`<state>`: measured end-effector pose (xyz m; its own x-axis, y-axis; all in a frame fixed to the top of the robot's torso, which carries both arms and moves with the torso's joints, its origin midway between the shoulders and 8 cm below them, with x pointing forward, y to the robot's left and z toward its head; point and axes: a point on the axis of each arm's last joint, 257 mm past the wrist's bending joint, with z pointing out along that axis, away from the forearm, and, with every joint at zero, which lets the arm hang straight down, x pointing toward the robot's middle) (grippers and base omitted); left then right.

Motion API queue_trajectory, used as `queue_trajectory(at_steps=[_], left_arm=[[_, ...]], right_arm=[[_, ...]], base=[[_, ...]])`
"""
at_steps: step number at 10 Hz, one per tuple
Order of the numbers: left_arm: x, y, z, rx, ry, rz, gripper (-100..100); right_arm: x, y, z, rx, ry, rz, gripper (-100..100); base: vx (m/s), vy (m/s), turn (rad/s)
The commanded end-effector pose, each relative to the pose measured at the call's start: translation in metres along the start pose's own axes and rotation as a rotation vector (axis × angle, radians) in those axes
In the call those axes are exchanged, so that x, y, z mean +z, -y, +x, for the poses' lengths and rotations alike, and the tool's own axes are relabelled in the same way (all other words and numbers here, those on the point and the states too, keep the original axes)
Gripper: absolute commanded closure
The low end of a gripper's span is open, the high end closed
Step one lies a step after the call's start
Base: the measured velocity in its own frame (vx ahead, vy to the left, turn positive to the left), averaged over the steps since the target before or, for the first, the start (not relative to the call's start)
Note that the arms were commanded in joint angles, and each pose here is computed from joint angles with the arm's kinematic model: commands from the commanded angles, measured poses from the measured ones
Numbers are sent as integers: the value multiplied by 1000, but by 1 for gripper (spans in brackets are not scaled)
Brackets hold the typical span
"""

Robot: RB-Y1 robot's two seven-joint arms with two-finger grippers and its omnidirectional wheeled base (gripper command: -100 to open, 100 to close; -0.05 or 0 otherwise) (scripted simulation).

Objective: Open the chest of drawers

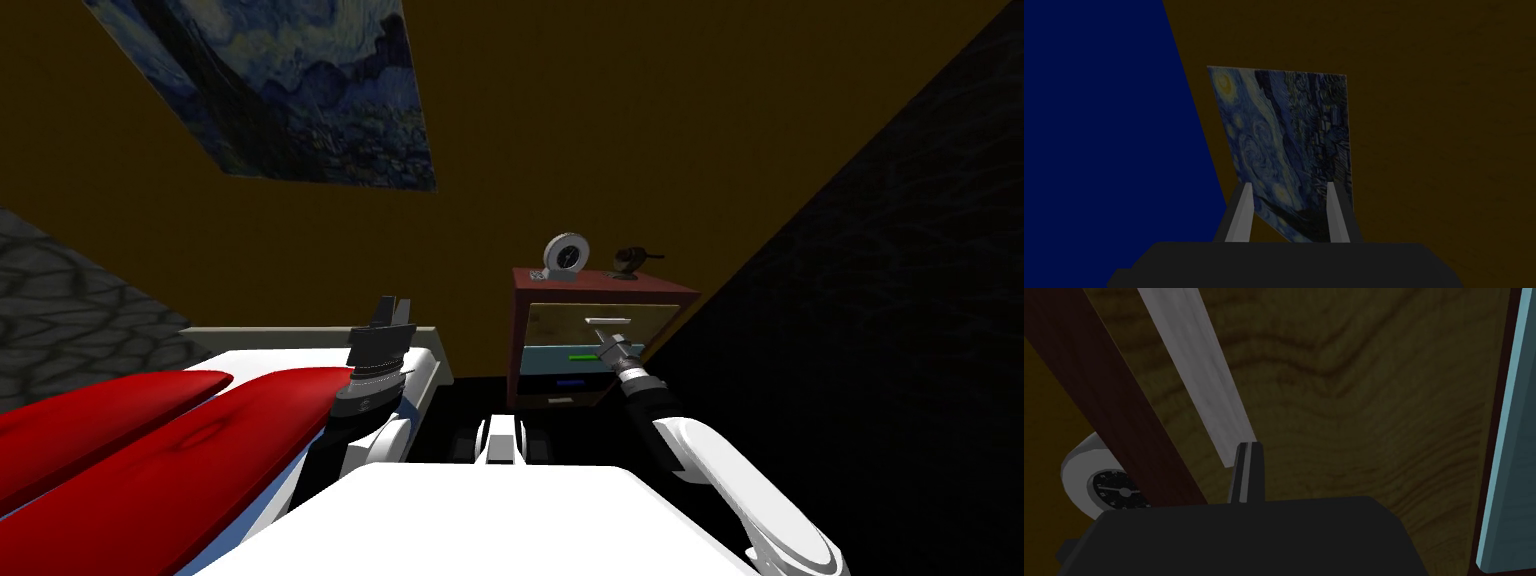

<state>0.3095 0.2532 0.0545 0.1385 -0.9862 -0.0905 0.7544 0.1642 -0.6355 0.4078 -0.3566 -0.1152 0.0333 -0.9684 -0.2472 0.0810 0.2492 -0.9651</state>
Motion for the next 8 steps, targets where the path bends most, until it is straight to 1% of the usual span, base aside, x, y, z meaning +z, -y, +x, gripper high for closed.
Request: queue_trajectory(at_steps=[1, 2, 3, 4, 5, 8], left_arm=[[0, 0, 0, 0, 0, 0, 0], [0, 0, 0, 0, 0, 0, 0], [0, 0, 0, 0, 0, 0, 0], [0, 0, 0, 0, 0, 0, 0], [0, 0, 0, 1, 0, 0, 0], [0, 0, 0, 0, 0, 0, 0]], right_arm=[[-3, 2, -7, 1, 15, 0, 100], [-2, 2, -5, 0, 12, -1, 100], [-7, 1, -1, -8, -2, -3, -100], [-9, 1, 1, -13, -7, -3, -100], [-14, 2, 4, -25, -18, -4, -100], [-26, 8, 8, -78, -41, -3, -100]], base=[[-192, 1, -59], [-90, 2, -15], [46, -107, 22], [104, -180, 22], [138, -171, 11], [184, -109, 2]])
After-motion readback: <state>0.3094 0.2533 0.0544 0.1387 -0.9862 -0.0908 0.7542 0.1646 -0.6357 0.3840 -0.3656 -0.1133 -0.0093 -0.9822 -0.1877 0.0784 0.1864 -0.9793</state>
